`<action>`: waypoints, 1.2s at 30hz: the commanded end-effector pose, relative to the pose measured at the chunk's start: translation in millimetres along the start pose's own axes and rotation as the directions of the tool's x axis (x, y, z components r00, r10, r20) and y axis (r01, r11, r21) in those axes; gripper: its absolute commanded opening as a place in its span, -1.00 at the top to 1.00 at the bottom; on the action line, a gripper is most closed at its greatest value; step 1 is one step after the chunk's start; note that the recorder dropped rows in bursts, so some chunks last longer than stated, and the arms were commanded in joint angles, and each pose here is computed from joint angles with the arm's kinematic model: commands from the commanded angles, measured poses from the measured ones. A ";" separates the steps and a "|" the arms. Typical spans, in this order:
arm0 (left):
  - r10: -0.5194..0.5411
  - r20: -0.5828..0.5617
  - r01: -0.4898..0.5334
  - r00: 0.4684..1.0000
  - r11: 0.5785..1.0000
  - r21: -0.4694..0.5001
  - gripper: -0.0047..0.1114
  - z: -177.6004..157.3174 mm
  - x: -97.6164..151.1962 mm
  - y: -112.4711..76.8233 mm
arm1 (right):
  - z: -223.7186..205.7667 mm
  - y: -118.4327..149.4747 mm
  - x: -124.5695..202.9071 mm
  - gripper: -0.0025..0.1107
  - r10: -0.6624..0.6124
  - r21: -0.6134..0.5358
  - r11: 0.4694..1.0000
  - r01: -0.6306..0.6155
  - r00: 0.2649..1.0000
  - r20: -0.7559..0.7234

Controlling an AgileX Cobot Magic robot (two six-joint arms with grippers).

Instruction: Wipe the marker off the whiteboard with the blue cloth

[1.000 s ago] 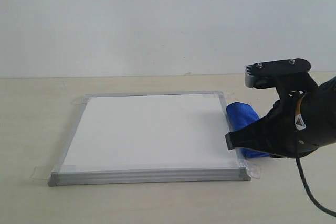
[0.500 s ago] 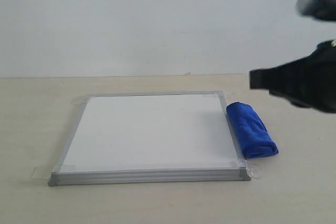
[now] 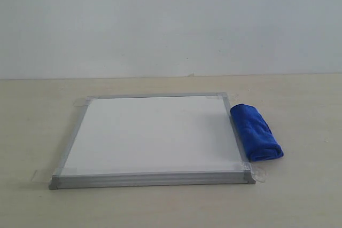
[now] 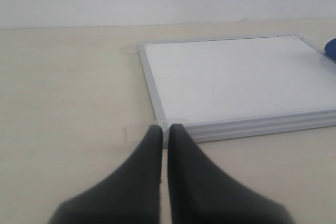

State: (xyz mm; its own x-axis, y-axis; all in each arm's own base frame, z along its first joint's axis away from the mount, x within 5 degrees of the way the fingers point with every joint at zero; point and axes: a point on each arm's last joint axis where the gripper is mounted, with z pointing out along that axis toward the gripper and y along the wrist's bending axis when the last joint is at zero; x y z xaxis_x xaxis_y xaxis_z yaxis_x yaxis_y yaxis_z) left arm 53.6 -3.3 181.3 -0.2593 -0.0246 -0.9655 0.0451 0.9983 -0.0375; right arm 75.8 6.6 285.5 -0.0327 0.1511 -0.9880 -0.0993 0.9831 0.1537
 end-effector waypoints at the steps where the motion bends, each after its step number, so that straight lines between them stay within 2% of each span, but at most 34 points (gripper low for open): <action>1: -0.008 0.011 0.008 1.000 1.000 0.003 0.85 -0.4 -1.4 -0.3 | -20.1 -9.6 27.6 0.96 -0.062 0.060 0.997 0.057 0.995 0.076; 3: -0.008 0.011 0.008 1.000 1.000 0.003 0.85 -0.4 -1.4 -0.3 | -26.3 -12.2 39.6 0.96 -0.086 0.072 0.994 0.078 0.991 0.107; 7: -0.008 0.011 0.008 1.000 1.000 0.003 0.85 -0.4 -1.4 -0.3 | -23.3 -14.8 55.5 0.96 -0.094 0.078 0.993 0.089 0.993 0.065; 13: -0.008 0.013 0.008 1.000 1.000 0.004 0.85 -0.4 -1.6 -0.3 | -23.3 -14.6 55.5 0.96 -0.085 0.076 0.994 0.080 0.994 0.067; 20: -0.008 0.013 0.008 1.000 1.000 0.004 0.85 -0.4 -1.6 -0.3 | -23.3 -11.6 53.8 0.96 0.123 0.024 0.992 -0.126 0.988 0.095; 24: -0.008 0.013 0.008 1.000 1.000 0.004 0.85 -0.4 -1.6 -0.3 | -22.2 -7.7 54.7 0.96 0.176 -0.043 0.984 -0.172 0.974 0.144; 26: -0.008 0.013 0.008 1.000 1.000 0.004 0.85 -0.4 -1.6 -0.3 | -20.4 -8.4 62.1 0.96 0.170 -0.049 0.985 -0.165 0.974 0.151; 28: -0.008 0.013 0.008 1.000 1.000 0.004 0.85 -0.4 -1.6 -0.3 | -19.2 -9.5 68.2 0.96 0.108 -0.034 0.994 -0.104 0.984 0.142; 32: -0.008 0.013 0.008 1.000 1.000 0.004 0.85 -0.4 -1.6 -0.3 | -18.2 -11.8 81.5 0.96 -0.020 0.006 1.000 0.020 1.000 -0.001; 36: -0.008 0.013 0.008 1.000 1.000 0.004 0.85 -0.4 -1.6 -0.3 | -19.8 -14.6 97.8 0.96 -0.073 0.023 0.997 0.079 0.980 -0.183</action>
State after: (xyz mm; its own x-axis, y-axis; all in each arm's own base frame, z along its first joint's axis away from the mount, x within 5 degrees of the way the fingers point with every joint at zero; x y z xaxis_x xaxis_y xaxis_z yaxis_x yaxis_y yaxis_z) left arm 53.6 -3.3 181.5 -0.2569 -0.0247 -0.9661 0.0451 0.9983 -0.0375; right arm 55.7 5.4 196.0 -0.1253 0.0936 -0.9877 -0.0857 0.9908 0.1048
